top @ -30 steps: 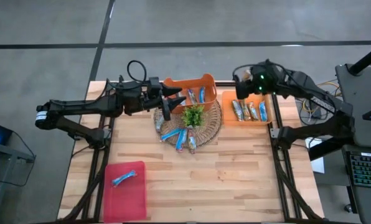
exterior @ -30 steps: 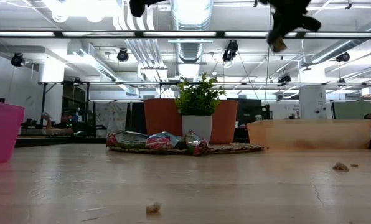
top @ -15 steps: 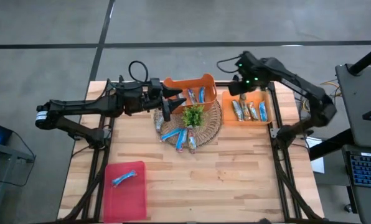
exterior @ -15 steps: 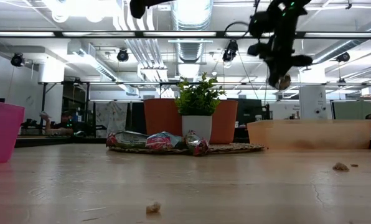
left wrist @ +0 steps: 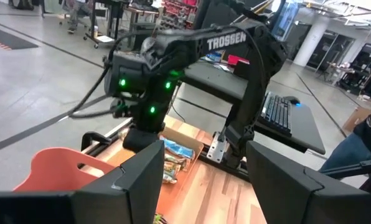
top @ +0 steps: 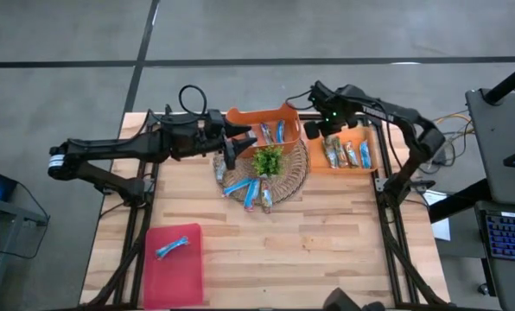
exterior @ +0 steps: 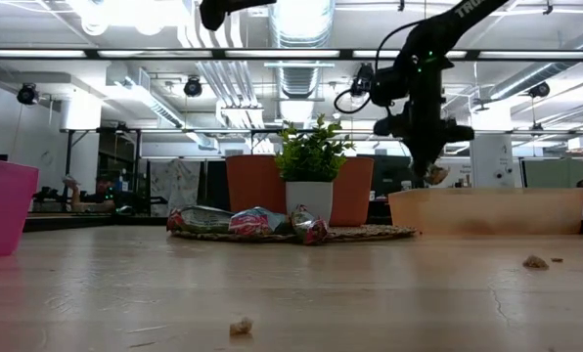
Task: Pick and place Granola Bars by type
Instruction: Put the orange granola bar into the orange bin
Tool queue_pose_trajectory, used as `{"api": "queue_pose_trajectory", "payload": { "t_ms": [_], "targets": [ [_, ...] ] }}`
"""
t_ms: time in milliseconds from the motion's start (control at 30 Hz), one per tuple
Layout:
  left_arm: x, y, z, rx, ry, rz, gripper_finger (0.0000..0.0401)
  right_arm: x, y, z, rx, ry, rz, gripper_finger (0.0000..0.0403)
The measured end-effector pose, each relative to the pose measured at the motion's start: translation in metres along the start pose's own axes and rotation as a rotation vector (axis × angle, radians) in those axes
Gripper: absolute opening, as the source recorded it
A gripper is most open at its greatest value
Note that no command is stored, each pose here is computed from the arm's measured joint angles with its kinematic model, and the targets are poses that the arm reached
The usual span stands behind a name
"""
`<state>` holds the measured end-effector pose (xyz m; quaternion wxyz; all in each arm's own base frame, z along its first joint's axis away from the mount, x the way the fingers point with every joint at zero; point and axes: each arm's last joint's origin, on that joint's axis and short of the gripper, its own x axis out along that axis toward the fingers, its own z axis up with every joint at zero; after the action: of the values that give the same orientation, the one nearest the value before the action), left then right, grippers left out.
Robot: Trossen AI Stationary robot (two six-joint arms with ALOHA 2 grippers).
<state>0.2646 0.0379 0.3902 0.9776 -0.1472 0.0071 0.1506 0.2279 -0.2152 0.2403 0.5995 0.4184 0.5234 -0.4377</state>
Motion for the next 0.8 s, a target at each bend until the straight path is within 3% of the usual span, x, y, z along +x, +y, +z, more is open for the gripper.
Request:
{"api": "queue_pose_trajectory", "payload": {
  "t_ms": [800],
  "targets": [
    [-0.011,-0.001,0.007,-0.024,-0.01,-0.028,0.0208,0.074,0.011,-0.035,0.061,0.068,0.161,0.0019]
  ]
}}
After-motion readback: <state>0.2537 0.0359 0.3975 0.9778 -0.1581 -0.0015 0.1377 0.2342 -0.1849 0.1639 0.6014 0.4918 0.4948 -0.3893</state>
